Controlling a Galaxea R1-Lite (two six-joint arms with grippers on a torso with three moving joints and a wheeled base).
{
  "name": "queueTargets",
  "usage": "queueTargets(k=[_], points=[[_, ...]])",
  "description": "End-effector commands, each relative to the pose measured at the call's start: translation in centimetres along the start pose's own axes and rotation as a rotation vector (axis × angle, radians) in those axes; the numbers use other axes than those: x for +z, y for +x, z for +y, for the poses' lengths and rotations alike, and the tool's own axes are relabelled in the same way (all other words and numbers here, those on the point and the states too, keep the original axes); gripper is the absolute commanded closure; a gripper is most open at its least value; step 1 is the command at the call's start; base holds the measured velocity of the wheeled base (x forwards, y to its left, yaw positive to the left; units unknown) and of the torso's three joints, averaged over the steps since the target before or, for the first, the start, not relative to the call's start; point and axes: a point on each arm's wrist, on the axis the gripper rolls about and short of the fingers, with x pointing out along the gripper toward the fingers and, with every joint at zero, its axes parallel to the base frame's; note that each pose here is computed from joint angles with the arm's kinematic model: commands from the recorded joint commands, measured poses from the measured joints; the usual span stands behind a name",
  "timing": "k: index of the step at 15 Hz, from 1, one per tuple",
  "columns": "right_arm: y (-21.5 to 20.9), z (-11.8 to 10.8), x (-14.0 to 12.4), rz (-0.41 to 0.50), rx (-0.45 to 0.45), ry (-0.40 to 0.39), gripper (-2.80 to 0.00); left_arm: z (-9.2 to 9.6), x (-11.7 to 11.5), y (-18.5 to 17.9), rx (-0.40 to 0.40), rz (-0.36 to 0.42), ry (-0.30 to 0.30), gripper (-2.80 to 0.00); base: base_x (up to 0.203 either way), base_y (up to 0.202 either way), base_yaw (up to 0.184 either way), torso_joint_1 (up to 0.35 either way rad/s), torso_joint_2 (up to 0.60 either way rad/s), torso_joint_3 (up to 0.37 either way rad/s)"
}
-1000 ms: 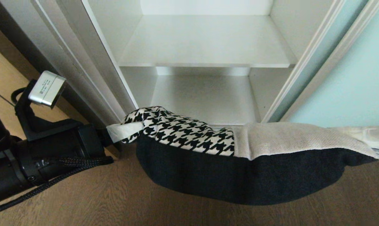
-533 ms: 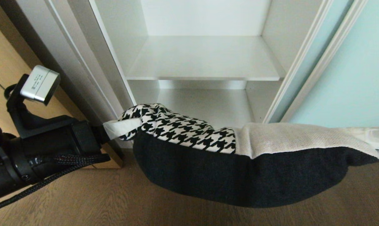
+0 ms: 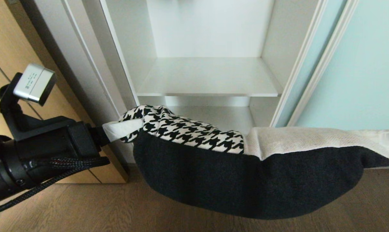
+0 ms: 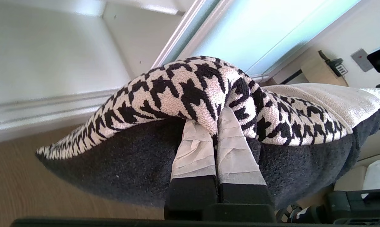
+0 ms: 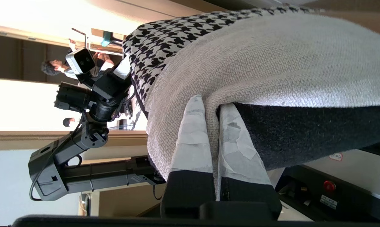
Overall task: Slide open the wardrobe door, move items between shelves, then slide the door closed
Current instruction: Place the pillow on the higher shelf
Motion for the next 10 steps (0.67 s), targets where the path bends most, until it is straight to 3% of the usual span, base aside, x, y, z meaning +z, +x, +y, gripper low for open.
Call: queueTargets(k=[1,10], points=[[0.1,-0.06,0.01,0.005,-0.001,0.006,0.0,0.01,0.0,0.03,-0.004,-0.001,-0.002,0.0,0.0,0.0,0.0,-0.006,0.0,0.204],[0.27,-0.14,0.06,0.009,-0.004,0.012,0.0,0.09,-0.24,0.04,-0.004,0.009,-0.008,0.0,0.0,0.0,0.0,0.0,0.0,0.201]])
